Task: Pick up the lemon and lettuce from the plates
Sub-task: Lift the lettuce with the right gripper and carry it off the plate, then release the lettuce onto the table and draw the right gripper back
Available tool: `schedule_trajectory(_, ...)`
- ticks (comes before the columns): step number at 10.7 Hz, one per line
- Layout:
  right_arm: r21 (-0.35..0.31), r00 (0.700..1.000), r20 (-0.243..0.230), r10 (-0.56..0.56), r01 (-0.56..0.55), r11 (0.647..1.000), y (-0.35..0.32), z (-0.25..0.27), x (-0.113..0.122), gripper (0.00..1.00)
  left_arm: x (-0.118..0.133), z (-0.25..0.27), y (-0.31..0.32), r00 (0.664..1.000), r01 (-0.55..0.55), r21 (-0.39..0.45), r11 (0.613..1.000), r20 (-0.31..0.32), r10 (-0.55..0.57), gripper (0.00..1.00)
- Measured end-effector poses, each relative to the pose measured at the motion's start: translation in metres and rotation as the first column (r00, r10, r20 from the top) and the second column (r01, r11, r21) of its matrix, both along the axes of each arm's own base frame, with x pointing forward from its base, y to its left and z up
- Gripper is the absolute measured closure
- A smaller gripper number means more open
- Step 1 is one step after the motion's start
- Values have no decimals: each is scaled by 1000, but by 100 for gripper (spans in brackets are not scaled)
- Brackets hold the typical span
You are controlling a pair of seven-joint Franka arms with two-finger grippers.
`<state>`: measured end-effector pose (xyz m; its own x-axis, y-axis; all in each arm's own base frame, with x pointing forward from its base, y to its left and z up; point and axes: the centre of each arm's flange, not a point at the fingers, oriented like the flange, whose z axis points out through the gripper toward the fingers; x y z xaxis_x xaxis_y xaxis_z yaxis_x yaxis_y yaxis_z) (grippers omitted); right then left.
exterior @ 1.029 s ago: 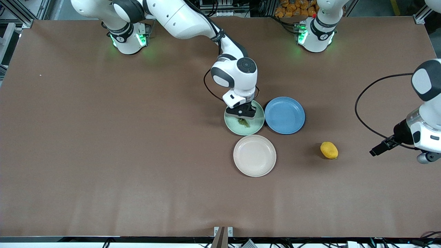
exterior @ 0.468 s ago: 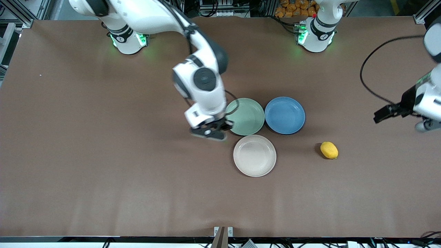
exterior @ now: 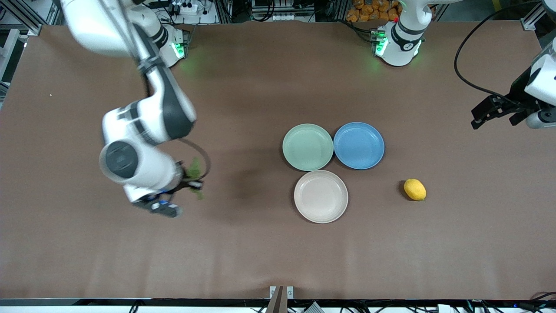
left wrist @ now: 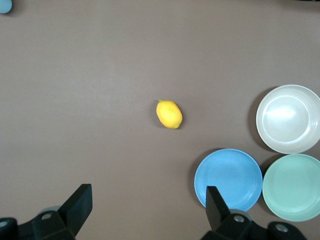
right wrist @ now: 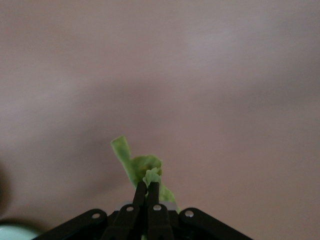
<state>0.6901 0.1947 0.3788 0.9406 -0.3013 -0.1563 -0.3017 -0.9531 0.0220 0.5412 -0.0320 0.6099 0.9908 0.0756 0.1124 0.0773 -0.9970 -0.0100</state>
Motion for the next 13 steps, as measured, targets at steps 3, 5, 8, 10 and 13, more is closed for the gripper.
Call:
schedule_trajectory(3,1,998,-59,-28,28,1000,-88,-71,2,96,-6,26,-17,997,78,8,997,-14,-78,0)
schedule_trajectory(5,-11,995,-84,-51,50,999,-104,-115,-11,96,-11,44,-12,996,82,9,997,-26,-81,0)
schedule_trajectory(8,-22,994,-63,-94,93,995,-135,-157,-25,96,-18,50,-7,994,80,8,997,-69,-79,0)
schedule_trajectory(10,-21,991,-56,-124,123,992,-157,-162,-26,86,-17,51,-7,995,80,8,997,-67,-79,0)
schedule_trajectory(13,-1,989,22,-144,144,990,-170,-107,-16,47,-17,53,-7,995,80,8,997,-62,-79,0)
